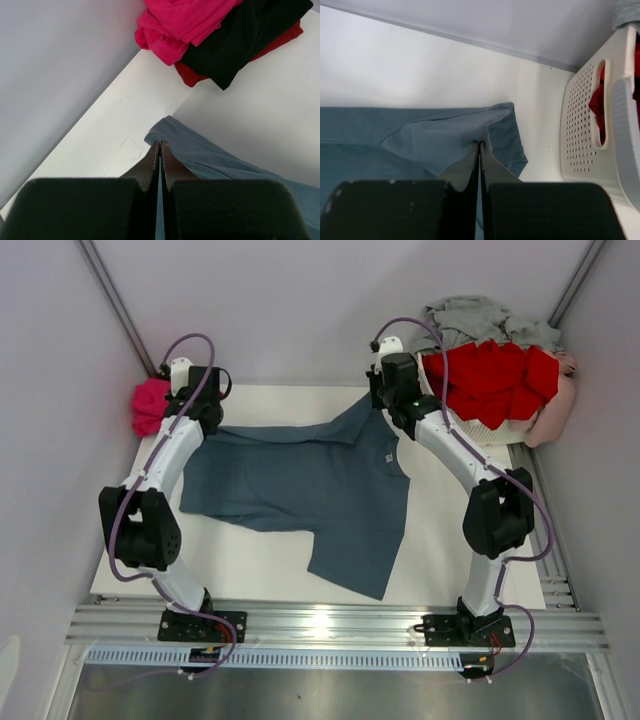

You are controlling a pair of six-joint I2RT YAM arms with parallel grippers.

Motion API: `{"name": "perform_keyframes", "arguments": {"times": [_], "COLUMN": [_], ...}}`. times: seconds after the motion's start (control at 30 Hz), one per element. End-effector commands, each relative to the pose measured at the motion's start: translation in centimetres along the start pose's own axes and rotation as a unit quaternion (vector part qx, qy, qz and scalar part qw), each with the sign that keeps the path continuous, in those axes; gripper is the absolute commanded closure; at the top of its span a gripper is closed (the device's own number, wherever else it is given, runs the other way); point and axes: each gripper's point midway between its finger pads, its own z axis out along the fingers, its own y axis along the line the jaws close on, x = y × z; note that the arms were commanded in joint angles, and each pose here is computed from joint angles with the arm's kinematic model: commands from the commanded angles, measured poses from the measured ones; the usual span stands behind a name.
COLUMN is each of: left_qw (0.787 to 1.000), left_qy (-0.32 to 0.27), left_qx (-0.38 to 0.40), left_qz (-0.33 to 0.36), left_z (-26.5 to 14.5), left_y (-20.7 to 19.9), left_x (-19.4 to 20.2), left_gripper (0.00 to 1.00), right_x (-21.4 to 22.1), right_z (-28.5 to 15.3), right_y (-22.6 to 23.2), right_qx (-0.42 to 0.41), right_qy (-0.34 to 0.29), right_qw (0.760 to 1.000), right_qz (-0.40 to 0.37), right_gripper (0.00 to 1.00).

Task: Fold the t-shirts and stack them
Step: Fold the flattened tshirt in 1/3 of the way

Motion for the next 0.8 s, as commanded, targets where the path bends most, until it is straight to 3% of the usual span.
{"name": "perform_keyframes", "arguments": {"times": [0.0, 0.33, 0.77], "left_qw": [0.999, 1.0, 1.0], "left_qy": [-0.027, -0.009, -0.005], "left_qx": [0.002, 0.003, 0.003], "left_qz": [-0.032, -0.027, -0.022], "left_z": [-1.5, -1.1, -1.0], "left_y": [1.2, 1.2, 1.0], "left_x": [-1.5, 0.5, 0.6], "left_gripper": [1.0, 1.0, 1.0], "right_x": [-4.4, 8.0, 11.5], "right_z": [-3.8, -4.5, -5.5], "right_y": [0.1, 2.0, 2.9], "right_qx": [-0.011, 0.015, 0.049], "right_qy": [-0.039, 0.081, 0.109], "right_qw": [0.999, 0.996, 0.993], "right_qz": [0.031, 0.021, -0.003], "right_gripper": [1.0, 1.0, 1.0]}}
